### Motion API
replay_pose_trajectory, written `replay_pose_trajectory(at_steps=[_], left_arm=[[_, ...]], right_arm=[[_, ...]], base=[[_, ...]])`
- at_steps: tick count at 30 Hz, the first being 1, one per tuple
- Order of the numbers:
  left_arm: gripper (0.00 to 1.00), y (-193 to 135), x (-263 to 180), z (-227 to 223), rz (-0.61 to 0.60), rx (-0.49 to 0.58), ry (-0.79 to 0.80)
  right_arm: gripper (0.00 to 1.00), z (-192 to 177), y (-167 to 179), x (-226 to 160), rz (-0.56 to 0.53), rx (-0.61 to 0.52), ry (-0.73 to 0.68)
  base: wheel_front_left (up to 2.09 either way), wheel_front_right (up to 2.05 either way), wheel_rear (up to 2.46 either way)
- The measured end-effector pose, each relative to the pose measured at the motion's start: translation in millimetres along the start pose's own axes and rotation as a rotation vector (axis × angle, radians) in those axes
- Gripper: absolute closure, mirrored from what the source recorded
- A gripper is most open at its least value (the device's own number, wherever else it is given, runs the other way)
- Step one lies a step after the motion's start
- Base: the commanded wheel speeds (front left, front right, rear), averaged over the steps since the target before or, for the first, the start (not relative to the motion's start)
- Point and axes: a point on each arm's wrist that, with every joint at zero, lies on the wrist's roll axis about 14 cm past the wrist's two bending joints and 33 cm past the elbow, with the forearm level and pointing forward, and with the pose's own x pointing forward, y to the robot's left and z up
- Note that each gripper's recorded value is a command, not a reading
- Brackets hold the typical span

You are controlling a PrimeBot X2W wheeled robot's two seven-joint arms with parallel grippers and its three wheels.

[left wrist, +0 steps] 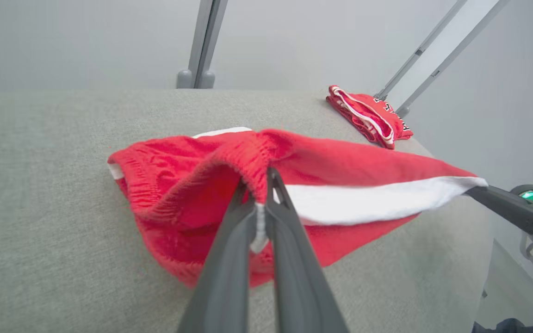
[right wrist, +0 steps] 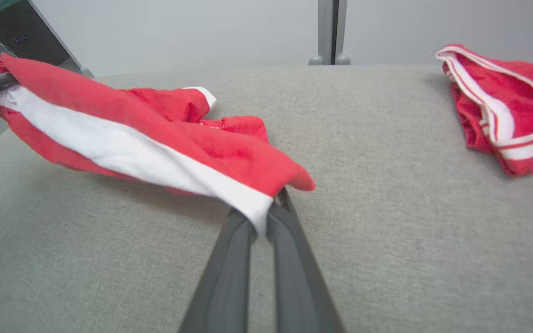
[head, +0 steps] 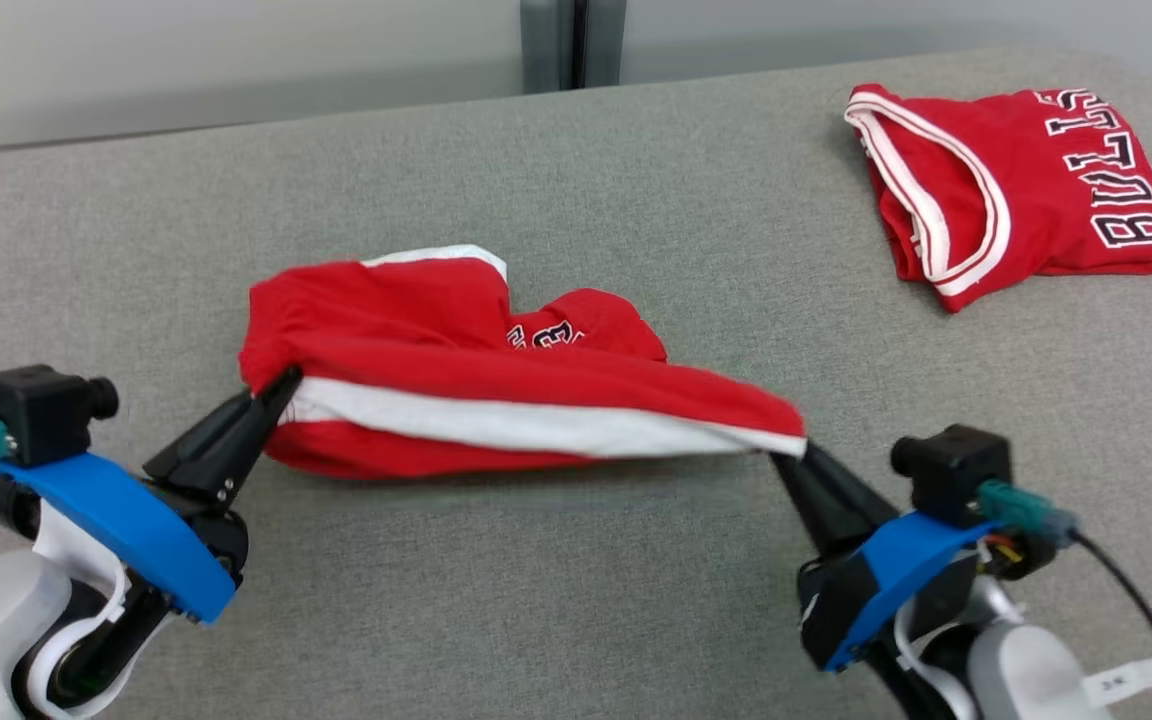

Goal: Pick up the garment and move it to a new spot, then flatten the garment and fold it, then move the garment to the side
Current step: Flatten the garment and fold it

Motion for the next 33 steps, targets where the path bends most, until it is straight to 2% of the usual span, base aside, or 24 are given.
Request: replay_pose_trajectory(at_steps=[2, 3, 5, 11, 16, 19, 24, 29, 33], left_arm=[[1.00, -6, 0, 11, -0.014, -0.006, -0.042], [1.00, -18, -2, 31, -0.045, -0.025, -0.118], [1.00, -31, -5, 47, -0.077, -0.043, -0.170], [1.00, -68, -15, 94, -0.165, -0.117, -0.313], [1.00, -95, -18, 117, -0.252, -0.179, -0.344], [1.00, -107, -8, 140, -0.307, -0.236, -0.354], [1.00, -94, 14, 158, -0.290, -0.265, -0.365], [1.00, -56, 55, 172, -0.223, -0.276, -0.382], [1.00, -22, 85, 192, -0.160, -0.221, -0.431]], right_arm=[[1.00, 11, -3, -3, -0.013, -0.017, -0.029], [1.00, 33, -8, -11, -0.037, -0.054, -0.085], [1.00, 56, -12, -19, -0.062, -0.091, -0.141], [1.00, 103, -25, -42, -0.144, -0.187, -0.231], [1.00, 139, -37, -52, -0.191, -0.263, -0.295], [1.00, 180, -38, -49, -0.198, -0.358, -0.360], [1.00, 208, -40, -28, -0.180, -0.401, -0.384], [1.00, 213, -63, 29, -0.177, -0.386, -0.321], [1.00, 228, -71, 75, -0.155, -0.375, -0.354]], base=[[0.00, 0.00, 0.00], [0.00, 0.00, 0.00], [0.00, 0.00, 0.00], [0.00, 0.00, 0.00], [0.00, 0.00, 0.00], [0.00, 0.00, 0.00], [0.00, 0.00, 0.00], [0.00, 0.00, 0.00], [0.00, 0.00, 0.00]])
